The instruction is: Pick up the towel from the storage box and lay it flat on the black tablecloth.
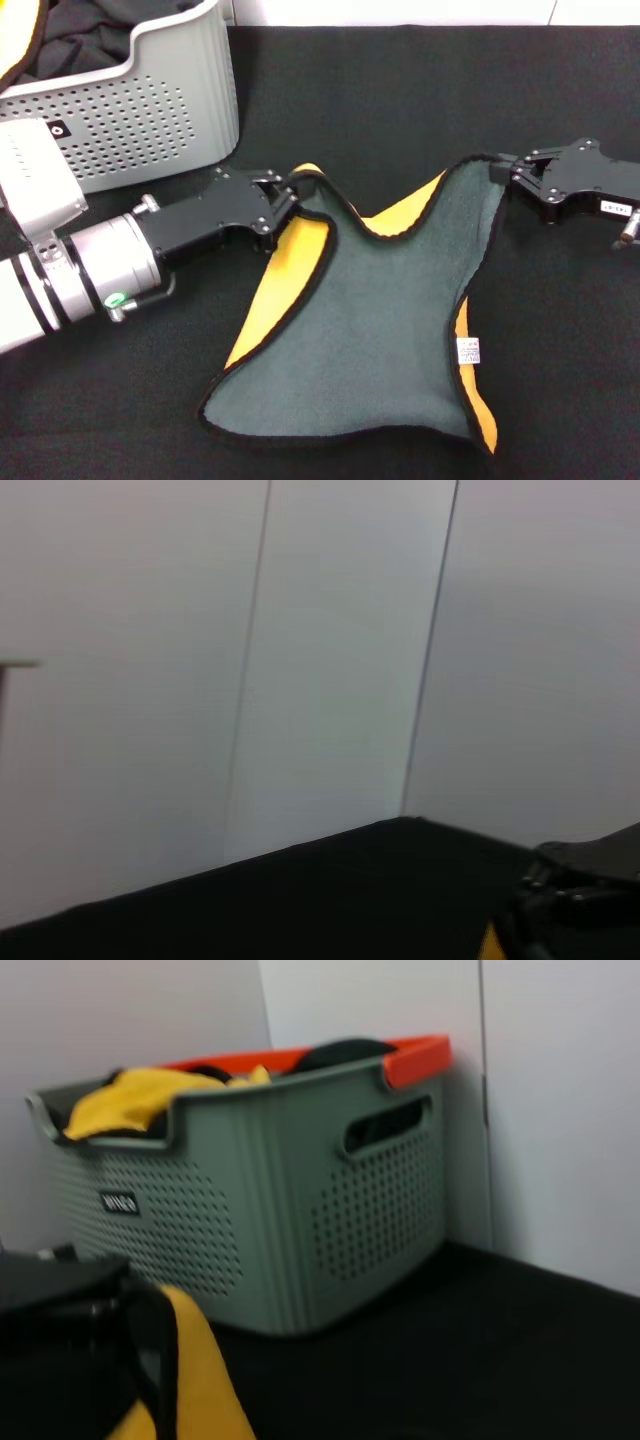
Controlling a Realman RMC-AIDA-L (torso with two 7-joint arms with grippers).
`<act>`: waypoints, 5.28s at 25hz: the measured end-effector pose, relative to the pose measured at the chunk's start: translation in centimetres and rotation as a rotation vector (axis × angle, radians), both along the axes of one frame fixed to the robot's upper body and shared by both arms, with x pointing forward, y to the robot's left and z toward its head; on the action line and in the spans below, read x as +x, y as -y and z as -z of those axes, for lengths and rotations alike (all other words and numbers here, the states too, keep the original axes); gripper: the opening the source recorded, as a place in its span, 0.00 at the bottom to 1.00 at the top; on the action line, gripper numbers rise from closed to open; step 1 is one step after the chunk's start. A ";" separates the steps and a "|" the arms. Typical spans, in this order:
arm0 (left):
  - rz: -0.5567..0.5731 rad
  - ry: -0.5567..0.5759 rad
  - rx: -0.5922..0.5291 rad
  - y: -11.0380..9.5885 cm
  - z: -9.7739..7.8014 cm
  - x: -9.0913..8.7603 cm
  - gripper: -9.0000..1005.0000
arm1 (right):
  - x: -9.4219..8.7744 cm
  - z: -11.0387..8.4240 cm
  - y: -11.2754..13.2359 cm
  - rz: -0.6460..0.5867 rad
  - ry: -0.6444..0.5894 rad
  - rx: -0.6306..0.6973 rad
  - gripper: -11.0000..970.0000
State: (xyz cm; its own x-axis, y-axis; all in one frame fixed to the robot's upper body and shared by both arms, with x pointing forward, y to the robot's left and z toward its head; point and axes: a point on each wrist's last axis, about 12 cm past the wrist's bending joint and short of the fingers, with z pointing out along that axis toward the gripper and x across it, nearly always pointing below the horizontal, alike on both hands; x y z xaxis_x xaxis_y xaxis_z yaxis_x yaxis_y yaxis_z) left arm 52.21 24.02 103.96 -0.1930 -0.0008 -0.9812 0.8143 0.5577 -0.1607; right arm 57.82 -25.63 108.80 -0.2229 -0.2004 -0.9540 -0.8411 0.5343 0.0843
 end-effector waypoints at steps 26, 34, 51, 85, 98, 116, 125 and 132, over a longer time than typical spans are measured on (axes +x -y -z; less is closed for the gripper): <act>0.021 0.441 0.503 -1.4 -0.4 2.3 0.03 | 2.1 0.9 -2.0 -0.048 0.105 -0.262 0.10; -0.001 0.486 0.568 -1.8 -0.8 3.0 0.03 | 2.8 0.8 -1.8 -0.030 0.129 -0.327 0.11; 0.004 0.629 0.837 -2.1 0.2 3.9 0.03 | 3.2 0.9 -2.2 -0.040 0.147 -0.365 0.12; 0.008 0.933 1.149 -1.7 1.5 3.5 0.09 | 2.9 1.2 -2.4 -0.029 0.142 -0.348 0.13; -0.156 0.953 1.143 -2.3 2.5 1.6 0.39 | 1.9 0.7 -1.5 0.002 0.145 -0.255 0.25; -0.136 0.698 0.498 -0.7 2.4 -3.9 0.85 | -3.6 -2.5 1.3 -0.154 0.225 0.020 0.81; 0.130 0.195 0.043 -1.0 -0.4 -2.6 0.84 | -5.0 -3.5 0.0 -0.339 0.213 0.105 0.82; 0.308 0.151 -0.121 -2.0 -3.1 -3.2 0.84 | -5.9 -4.2 0.4 -0.425 0.210 0.127 0.82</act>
State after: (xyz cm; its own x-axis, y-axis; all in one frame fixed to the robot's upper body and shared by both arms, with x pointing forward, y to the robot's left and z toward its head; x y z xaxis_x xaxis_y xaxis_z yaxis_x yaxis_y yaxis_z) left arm 48.99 25.99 107.07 -0.0550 -0.0827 -0.9951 0.9609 0.2666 -0.0753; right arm 51.97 -25.99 112.99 0.0537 -0.1110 -0.9924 -0.9882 0.1366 -0.0687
